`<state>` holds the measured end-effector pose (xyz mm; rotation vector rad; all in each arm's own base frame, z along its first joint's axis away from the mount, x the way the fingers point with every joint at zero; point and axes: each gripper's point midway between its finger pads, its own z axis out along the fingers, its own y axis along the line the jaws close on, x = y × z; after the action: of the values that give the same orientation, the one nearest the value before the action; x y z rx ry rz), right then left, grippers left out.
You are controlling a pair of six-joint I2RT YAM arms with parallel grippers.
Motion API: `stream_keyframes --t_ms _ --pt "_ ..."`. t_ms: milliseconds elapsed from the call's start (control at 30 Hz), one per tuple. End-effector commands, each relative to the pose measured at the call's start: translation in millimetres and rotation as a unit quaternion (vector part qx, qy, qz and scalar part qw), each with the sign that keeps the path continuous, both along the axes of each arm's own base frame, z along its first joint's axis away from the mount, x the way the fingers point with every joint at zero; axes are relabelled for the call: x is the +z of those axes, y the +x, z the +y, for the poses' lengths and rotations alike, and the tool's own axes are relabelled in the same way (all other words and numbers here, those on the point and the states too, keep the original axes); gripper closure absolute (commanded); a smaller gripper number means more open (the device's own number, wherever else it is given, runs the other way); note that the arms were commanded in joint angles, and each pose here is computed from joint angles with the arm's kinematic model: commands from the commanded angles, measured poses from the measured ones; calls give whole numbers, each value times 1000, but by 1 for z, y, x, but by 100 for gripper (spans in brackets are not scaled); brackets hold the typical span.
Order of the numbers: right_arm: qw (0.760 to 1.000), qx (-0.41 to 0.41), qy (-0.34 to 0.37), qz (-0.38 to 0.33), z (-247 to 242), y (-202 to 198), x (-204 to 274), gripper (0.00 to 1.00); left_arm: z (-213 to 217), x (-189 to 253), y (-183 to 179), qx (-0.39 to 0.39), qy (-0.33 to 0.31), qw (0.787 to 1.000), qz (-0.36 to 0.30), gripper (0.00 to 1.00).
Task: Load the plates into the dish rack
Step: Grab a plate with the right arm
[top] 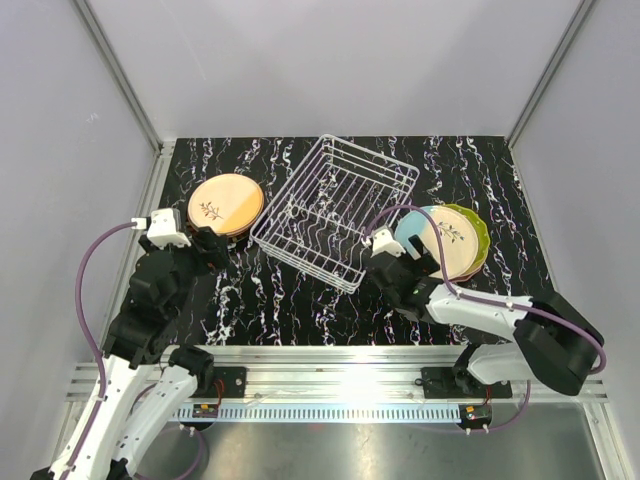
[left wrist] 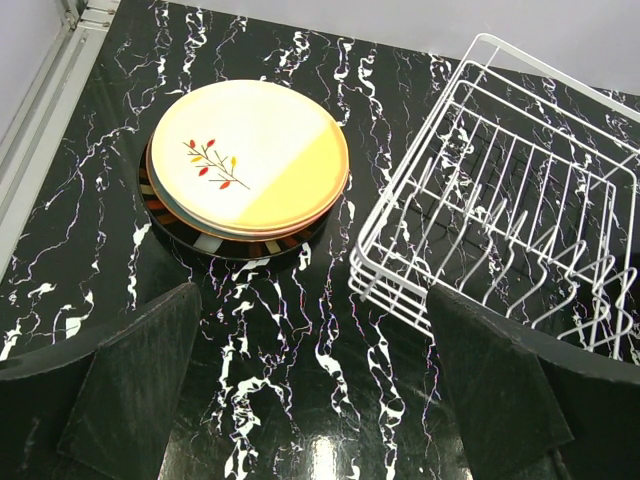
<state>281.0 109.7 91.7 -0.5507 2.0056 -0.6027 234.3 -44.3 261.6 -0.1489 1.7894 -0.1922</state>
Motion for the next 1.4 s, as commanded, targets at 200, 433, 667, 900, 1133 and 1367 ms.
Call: stream_keyframes --t_ms 200,433,667,900,1133,1367 --pt "997 -37 -29 -55 -3 14 13 0 -7 13 2 -15 -10 1000 -22 1" --pt "996 -50 -38 -65 -8 14 11 0 -7 12 3 -15 -9 1000 -21 1" --pt "996 -53 -48 -48 -9 16 1 0 -7 12 3 -15 -9 1000 -21 1" --pt "996 -57 -61 -40 -11 18 -4 0 -8 13 3 -17 -9 1000 -22 1" --pt "995 -69 -46 -56 -16 18 5 17 -9 12 2 -18 -9 1000 -21 1" --pt "994 -75 -42 -61 -17 19 7 34 -9 12 3 -18 -8 1000 -21 1"
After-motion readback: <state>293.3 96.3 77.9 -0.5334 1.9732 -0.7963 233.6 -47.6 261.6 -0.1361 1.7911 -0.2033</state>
